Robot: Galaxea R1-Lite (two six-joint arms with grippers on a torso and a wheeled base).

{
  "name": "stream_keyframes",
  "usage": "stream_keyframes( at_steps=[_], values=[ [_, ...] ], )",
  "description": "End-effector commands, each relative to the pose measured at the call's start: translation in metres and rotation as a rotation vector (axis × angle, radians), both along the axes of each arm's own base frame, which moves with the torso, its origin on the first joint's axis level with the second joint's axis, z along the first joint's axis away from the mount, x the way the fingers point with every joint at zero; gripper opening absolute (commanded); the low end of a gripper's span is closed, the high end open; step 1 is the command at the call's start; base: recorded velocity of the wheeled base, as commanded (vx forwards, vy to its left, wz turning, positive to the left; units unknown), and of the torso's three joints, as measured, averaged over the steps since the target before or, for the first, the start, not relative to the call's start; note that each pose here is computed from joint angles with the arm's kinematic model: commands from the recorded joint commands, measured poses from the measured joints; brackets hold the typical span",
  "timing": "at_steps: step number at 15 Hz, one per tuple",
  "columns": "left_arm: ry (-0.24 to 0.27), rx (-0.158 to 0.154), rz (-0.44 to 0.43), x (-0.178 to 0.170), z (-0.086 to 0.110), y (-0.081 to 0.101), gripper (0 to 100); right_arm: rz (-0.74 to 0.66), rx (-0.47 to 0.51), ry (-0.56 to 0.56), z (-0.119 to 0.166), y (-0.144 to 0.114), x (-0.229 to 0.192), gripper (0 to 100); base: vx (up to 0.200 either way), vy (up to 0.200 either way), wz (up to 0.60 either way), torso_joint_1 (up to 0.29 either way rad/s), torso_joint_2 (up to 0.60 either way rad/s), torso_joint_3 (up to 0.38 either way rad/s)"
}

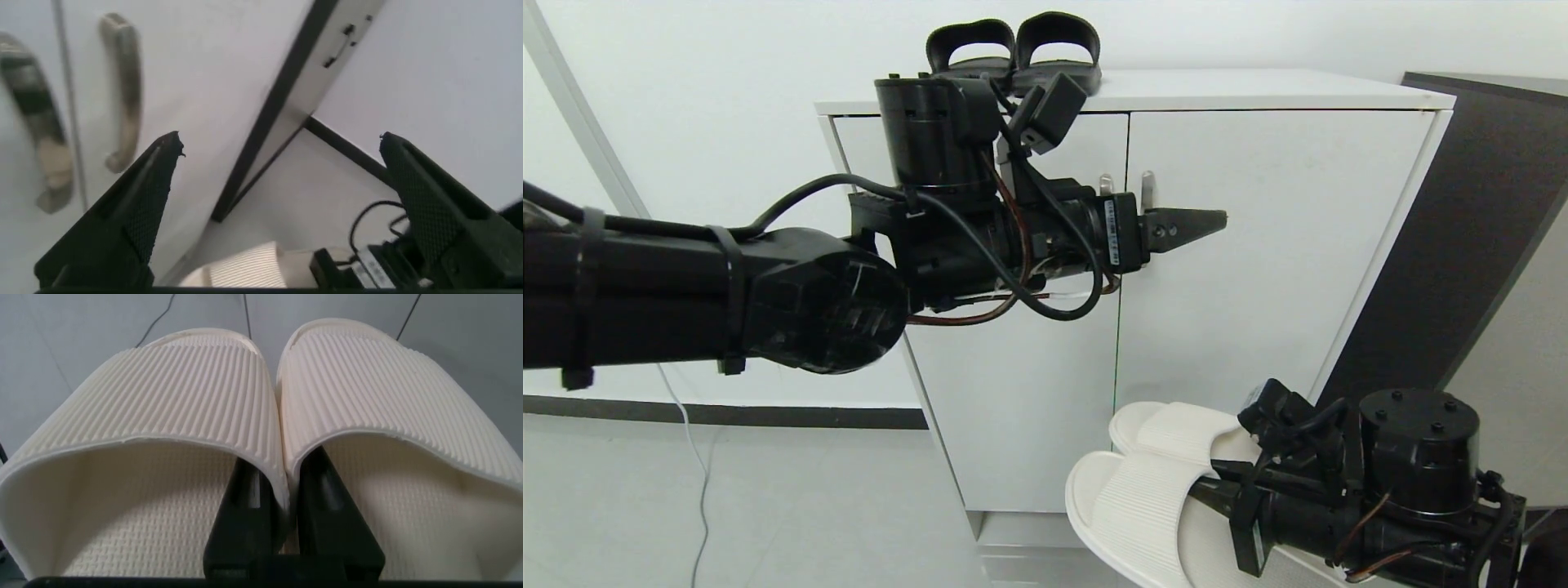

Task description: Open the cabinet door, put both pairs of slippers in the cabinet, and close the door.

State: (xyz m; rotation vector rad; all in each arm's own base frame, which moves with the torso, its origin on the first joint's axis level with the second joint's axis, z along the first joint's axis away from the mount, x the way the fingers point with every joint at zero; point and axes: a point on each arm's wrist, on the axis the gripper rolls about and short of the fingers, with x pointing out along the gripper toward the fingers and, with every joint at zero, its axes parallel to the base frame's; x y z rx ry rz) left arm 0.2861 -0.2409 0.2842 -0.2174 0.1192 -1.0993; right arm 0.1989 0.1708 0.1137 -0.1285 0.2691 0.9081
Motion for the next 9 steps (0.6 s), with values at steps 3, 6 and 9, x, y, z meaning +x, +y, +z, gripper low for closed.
stream_keyframes(
  at_steps=[3, 6, 9],
  values=[
    [0.007, 0.006, 0.068, 0.014, -0.003, -0.001, 100, -0.004, 0.0, -0.002, 0.0, 0.0, 0.001, 0, 0.0, 0.0, 0.0, 0.0, 0.0, 0.0],
    [0.007, 0.006, 0.088, 0.025, -0.008, -0.007, 100, -0.005, -0.001, -0.001, 0.0, 0.001, 0.001, 0, 0.0, 0.0, 0.0, 0.0, 0.0, 0.0],
    [0.005, 0.004, 0.1, 0.035, -0.011, -0.014, 100, -0.007, 0.0, -0.002, 0.0, 0.0, 0.002, 0, 0.0, 0.0, 0.0, 0.0, 0.0, 0.0]
  ],
)
